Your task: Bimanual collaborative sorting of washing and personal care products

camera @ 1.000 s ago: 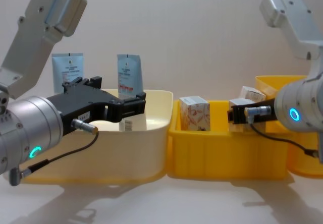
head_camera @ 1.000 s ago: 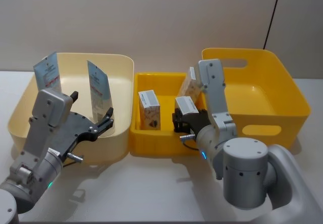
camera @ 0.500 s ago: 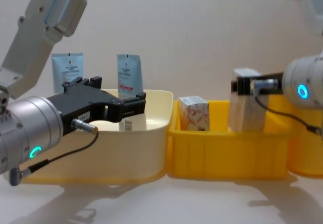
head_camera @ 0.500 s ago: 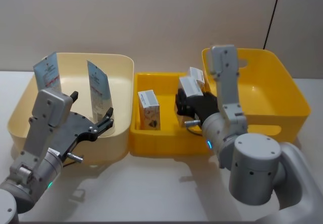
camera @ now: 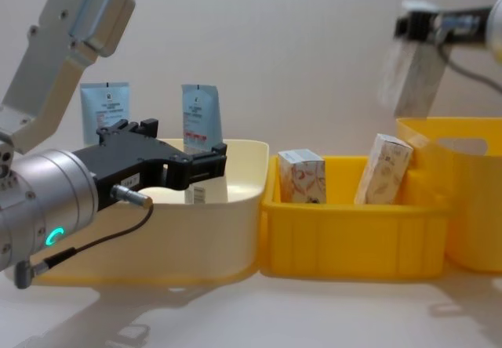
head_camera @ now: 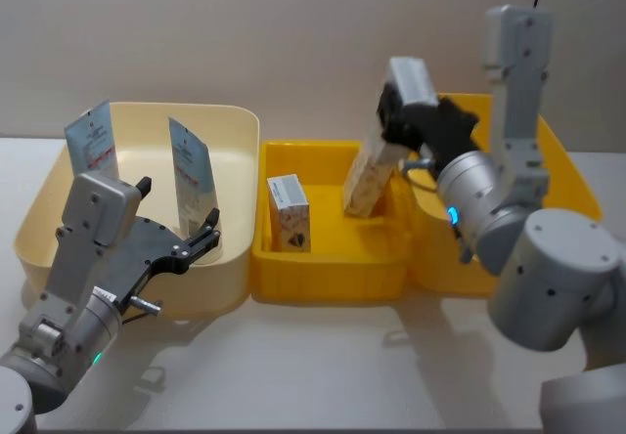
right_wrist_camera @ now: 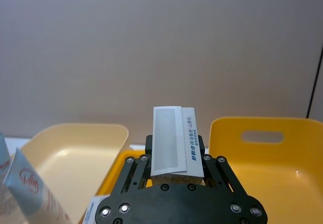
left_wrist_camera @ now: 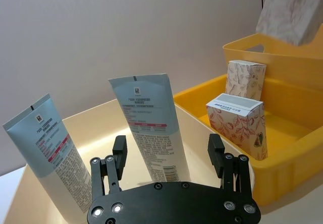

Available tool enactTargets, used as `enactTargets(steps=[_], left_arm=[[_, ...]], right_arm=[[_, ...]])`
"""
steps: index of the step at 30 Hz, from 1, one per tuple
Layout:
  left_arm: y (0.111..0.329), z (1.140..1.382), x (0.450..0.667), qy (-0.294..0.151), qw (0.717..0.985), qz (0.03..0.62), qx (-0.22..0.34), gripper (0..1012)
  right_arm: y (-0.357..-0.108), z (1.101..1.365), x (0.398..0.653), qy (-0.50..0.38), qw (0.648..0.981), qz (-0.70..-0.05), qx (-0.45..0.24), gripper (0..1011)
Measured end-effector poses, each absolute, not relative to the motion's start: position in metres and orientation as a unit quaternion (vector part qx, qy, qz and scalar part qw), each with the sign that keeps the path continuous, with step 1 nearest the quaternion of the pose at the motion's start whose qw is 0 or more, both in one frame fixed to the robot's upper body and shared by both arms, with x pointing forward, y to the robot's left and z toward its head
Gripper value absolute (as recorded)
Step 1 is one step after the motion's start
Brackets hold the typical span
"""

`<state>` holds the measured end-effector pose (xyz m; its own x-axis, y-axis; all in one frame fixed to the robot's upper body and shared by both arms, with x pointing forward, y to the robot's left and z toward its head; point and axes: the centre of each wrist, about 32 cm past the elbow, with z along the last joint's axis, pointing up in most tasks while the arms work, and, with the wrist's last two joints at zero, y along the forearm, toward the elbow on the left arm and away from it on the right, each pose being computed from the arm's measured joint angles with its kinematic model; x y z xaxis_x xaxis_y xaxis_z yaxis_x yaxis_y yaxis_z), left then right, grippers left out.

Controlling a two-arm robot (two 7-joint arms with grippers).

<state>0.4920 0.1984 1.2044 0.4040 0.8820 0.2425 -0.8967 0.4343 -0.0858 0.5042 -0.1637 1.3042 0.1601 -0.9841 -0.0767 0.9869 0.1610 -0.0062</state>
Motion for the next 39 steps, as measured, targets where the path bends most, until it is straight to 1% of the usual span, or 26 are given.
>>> enactTargets(steps=[8,11,14,15,23,26,33,35,36,39], left_arm=[[0.198,1.204,0.492,-0.126,0.837,0.531,0.029,1000],[0.198,1.204,0.492,-0.126,0.837,0.531,0.029,1000],[0.198,1.204,0.492,-0.126,0.837,0.531,0.029,1000],[0.198,1.204,0.492,-0.126,0.837,0.531,0.029,1000],[0.198,1.204,0.492,-0.126,0.837,0.531,0.029,1000],[0.198,1.204,0.492,-0.126,0.837,0.531,0.029,1000],[0.198,1.204,0.492,-0.126,0.837,0.531,0.029,1000],[0.198,1.204,0.492,-0.126,0.837,0.531,0.029,1000],[0.198,1.204,0.492,-0.126,0.837,0.531,0.029,1000],[0.198,1.204,0.492,-0.126,0.837,0.531,0.029,1000]], right_arm=[[-0.182,1.322,0.509,0.011,0.738,-0.672,0.057,408],[-0.187,1.326,0.511,0.005,0.729,-0.681,0.06,408],[-0.195,1.329,0.515,0.0,0.713,-0.699,0.056,408],[-0.195,1.329,0.515,0.0,0.713,-0.699,0.056,408],[-0.211,1.327,0.527,0.005,0.685,-0.728,0.019,408],[-0.214,1.325,0.53,0.009,0.68,-0.733,0.006,407],[-0.22,1.31,0.541,0.029,0.672,-0.739,-0.04,408],[-0.221,1.308,0.543,0.031,0.671,-0.74,-0.047,432],[-0.222,1.306,0.545,0.033,0.67,-0.74,-0.053,473],[-0.223,1.302,0.547,0.037,0.669,-0.74,-0.062,530]])
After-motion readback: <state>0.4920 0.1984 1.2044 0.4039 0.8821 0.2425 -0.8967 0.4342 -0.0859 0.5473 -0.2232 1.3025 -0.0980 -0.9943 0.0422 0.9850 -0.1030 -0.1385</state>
